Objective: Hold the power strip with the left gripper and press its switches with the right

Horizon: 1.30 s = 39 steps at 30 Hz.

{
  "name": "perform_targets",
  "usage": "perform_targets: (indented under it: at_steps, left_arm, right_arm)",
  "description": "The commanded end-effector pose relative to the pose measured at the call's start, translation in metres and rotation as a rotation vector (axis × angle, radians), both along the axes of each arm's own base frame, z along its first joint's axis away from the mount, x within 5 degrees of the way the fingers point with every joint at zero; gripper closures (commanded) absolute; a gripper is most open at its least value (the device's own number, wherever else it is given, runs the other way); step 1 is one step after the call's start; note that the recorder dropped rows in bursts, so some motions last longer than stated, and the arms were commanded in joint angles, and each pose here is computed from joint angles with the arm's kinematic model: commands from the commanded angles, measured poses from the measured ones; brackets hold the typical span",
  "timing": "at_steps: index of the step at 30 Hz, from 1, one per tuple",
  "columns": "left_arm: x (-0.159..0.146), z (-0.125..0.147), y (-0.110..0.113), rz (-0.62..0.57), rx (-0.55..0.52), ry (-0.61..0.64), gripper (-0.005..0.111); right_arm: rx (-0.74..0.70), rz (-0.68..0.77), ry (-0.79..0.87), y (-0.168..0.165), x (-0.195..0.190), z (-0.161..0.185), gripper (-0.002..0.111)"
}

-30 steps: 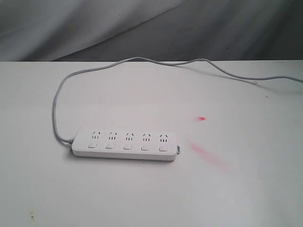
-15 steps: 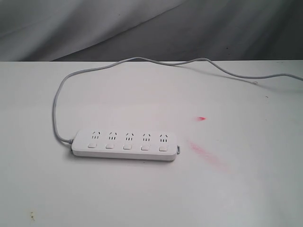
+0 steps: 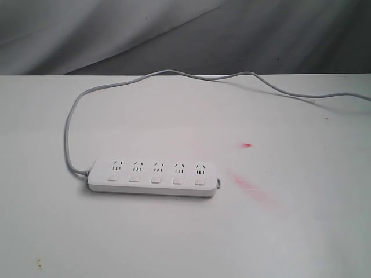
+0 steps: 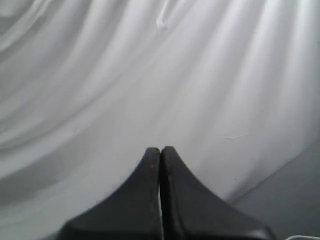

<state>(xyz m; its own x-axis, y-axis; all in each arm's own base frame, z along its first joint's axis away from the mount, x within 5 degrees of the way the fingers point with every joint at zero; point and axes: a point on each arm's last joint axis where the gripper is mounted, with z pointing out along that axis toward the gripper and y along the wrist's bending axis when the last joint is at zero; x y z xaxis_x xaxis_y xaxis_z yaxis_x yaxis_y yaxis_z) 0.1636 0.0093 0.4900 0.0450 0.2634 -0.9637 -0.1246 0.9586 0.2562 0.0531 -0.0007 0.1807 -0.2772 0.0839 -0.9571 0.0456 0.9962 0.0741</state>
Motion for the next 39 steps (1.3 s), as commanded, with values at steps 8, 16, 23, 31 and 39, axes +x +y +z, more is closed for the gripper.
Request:
perform_targets:
  at_steps: [8, 16, 23, 31, 39]
  left_arm:
    - [0.054, -0.014, 0.033, 0.097, -0.198, 0.018, 0.107]
    - [0.095, -0.043, 0.049, 0.137, -0.199, 0.124, 0.107]
    - [0.098, -0.041, 0.049, 0.123, -0.190, 0.078, 0.107]
    - [0.108, -0.048, 0.048, 0.114, -0.202, 0.100, 0.107]
    - [0.118, -0.053, 0.004, -0.031, -0.075, 0.151, 0.107]
  right_arm:
    - [-0.006, -0.009, -0.007, -0.001, 0.000, 0.000, 0.108]
    - [-0.006, -0.009, -0.007, -0.001, 0.000, 0.000, 0.108]
    - [-0.006, -0.009, -0.007, -0.001, 0.000, 0.000, 0.108]
    - [-0.006, -0.009, -0.007, -0.001, 0.000, 0.000, 0.108]
    - [-0.006, -0.009, -0.007, -0.001, 0.000, 0.000, 0.108]
